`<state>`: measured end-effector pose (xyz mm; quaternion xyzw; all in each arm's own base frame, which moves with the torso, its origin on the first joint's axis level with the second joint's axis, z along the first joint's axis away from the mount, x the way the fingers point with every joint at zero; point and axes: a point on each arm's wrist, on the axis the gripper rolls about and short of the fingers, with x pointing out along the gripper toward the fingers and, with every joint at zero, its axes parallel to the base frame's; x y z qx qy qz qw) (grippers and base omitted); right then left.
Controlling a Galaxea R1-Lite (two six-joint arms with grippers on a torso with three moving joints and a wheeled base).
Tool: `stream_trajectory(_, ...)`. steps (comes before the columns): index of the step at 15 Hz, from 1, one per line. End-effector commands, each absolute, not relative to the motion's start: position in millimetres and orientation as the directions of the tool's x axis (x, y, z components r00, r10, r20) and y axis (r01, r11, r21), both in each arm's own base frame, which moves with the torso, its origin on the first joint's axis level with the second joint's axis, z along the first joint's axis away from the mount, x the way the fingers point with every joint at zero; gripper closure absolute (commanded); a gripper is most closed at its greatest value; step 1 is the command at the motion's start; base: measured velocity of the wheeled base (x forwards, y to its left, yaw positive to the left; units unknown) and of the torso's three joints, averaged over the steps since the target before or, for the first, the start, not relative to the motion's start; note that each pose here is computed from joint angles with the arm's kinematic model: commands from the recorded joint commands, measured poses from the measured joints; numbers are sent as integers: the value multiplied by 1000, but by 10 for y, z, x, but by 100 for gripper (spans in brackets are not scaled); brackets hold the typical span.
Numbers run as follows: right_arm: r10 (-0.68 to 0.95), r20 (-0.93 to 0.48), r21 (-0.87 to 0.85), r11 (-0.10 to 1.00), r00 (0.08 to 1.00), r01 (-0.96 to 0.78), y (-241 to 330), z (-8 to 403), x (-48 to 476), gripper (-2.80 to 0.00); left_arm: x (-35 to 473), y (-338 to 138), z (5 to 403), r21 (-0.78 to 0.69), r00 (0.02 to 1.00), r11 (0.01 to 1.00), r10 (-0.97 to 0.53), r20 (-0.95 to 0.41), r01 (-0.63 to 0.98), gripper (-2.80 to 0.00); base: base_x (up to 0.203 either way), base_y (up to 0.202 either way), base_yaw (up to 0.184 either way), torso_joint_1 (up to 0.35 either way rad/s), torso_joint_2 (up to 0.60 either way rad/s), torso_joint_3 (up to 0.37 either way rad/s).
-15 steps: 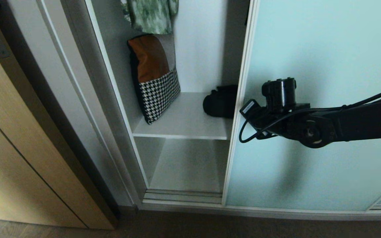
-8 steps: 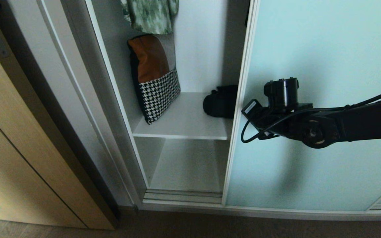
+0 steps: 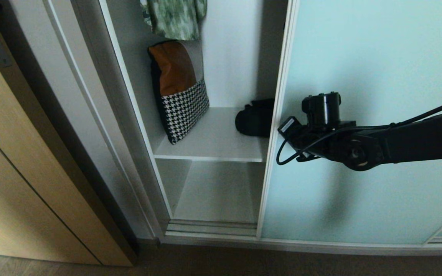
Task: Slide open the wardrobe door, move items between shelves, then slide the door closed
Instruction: Close the door
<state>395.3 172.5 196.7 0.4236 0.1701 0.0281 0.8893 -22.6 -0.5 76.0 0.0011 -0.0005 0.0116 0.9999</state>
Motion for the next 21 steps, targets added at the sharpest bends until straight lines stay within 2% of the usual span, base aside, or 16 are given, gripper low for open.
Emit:
stream_trajectory(1,201,-281,766,637,939,93,1791,1915,3995,0,-224,-4,761,2,1000,1000,23,0,-23,0,0,0,0,0,0,0)
stream_trajectory(9,305,-241,754,657,922,-20,2264,2011,3887,0,-224,-4,761,3,1000,1000,23,0,-23,0,0,0,0,0,0,0)
stream_trajectory(15,431,-231,733,667,872,-136,2764,2056,3539,0,-224,-5,761,2,1000,1000,24,0,-24,0,0,0,0,0,0,0)
stream_trajectory(18,440,-222,731,666,870,-150,2670,2204,3334,0,-224,-4,761,2,1000,1000,23,0,-23,0,0,0,0,0,0,0)
stream_trajectory(21,430,-170,746,644,887,-170,2307,2571,3001,0,-224,-4,761,2,1000,1000,24,0,-24,0,0,0,0,0,0,0)
